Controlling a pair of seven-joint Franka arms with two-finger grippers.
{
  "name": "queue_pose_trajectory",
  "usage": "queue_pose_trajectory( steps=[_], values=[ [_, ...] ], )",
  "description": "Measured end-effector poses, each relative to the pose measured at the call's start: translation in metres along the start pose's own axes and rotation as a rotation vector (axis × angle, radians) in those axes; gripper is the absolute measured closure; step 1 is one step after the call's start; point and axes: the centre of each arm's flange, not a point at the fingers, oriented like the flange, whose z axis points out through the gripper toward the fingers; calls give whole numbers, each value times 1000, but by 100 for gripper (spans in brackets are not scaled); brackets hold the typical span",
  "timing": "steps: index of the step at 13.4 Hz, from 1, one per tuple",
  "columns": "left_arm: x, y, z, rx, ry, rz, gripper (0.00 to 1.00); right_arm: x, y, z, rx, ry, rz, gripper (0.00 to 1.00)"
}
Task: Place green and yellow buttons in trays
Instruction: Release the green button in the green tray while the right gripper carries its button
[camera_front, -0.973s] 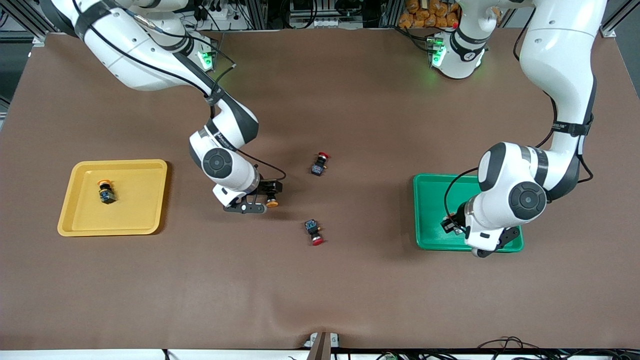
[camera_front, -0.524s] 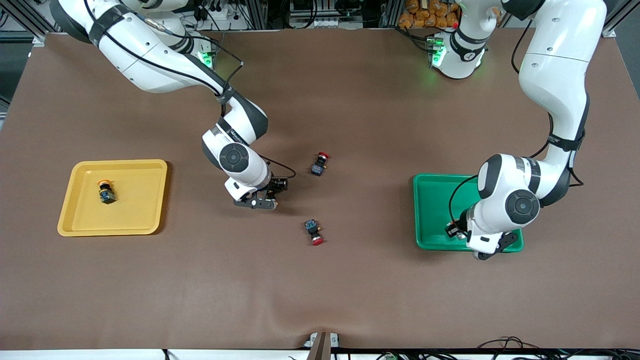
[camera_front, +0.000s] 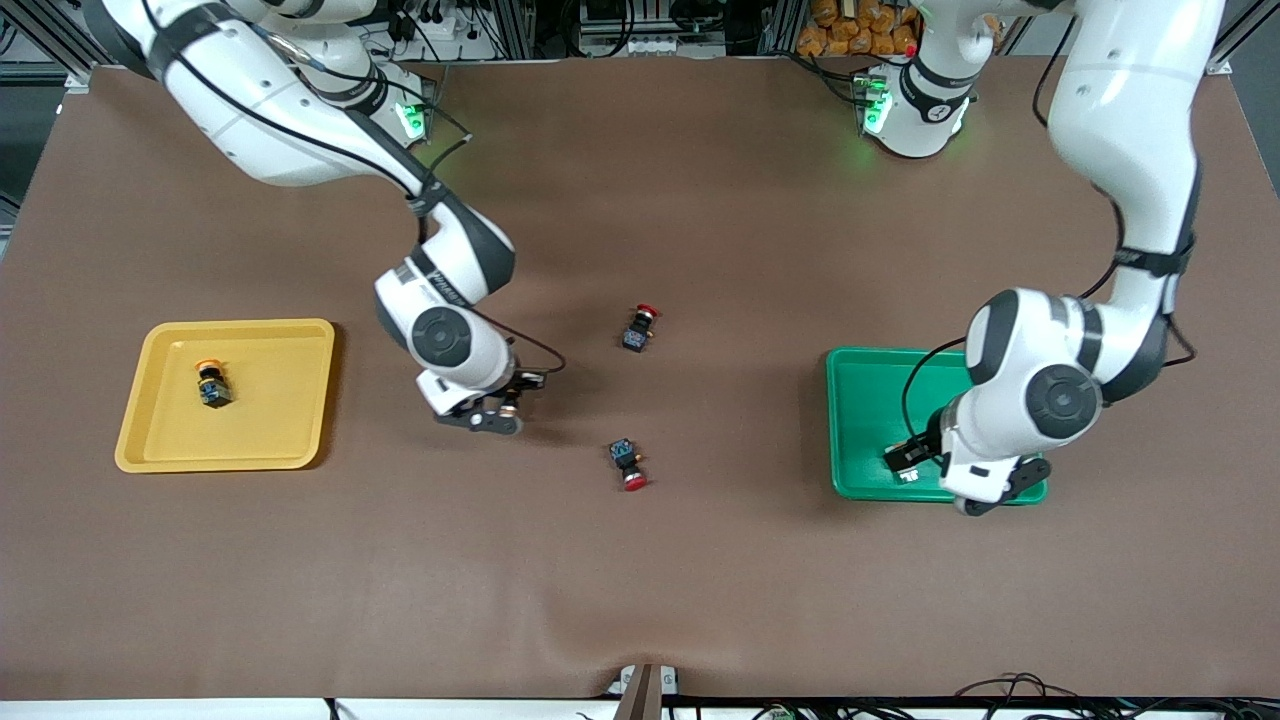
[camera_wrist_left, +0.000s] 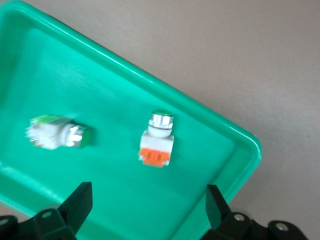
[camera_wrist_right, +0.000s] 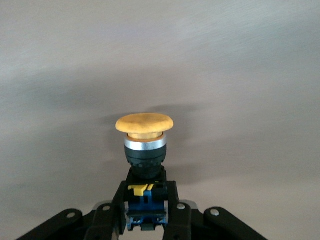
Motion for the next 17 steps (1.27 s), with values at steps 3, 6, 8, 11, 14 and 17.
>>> queue_pose_trajectory(
  steps=[3, 6, 8, 11, 14, 17],
  values=[
    [-9, -13, -77, -7, 49, 79, 0, 21, 49, -31, -25, -32, -34, 67],
    [-25, -27, -142, -7, 91, 199, 0, 41, 109, -49, 29, -89, -103, 67],
    [-36, -36, -169, 4, 96, 256, 0, 50, 150, -51, 46, -132, -114, 67],
    [-52, -47, -204, 15, 106, 325, 0, 49, 185, -62, 10, -193, -93, 67],
    [-69, -57, -236, 21, 121, 350, 0, 47, 212, -77, -16, -217, -116, 67],
    [-85, -65, -261, 27, 133, 391, 0, 63, 277, -63, -10, -219, -179, 67]
  ],
)
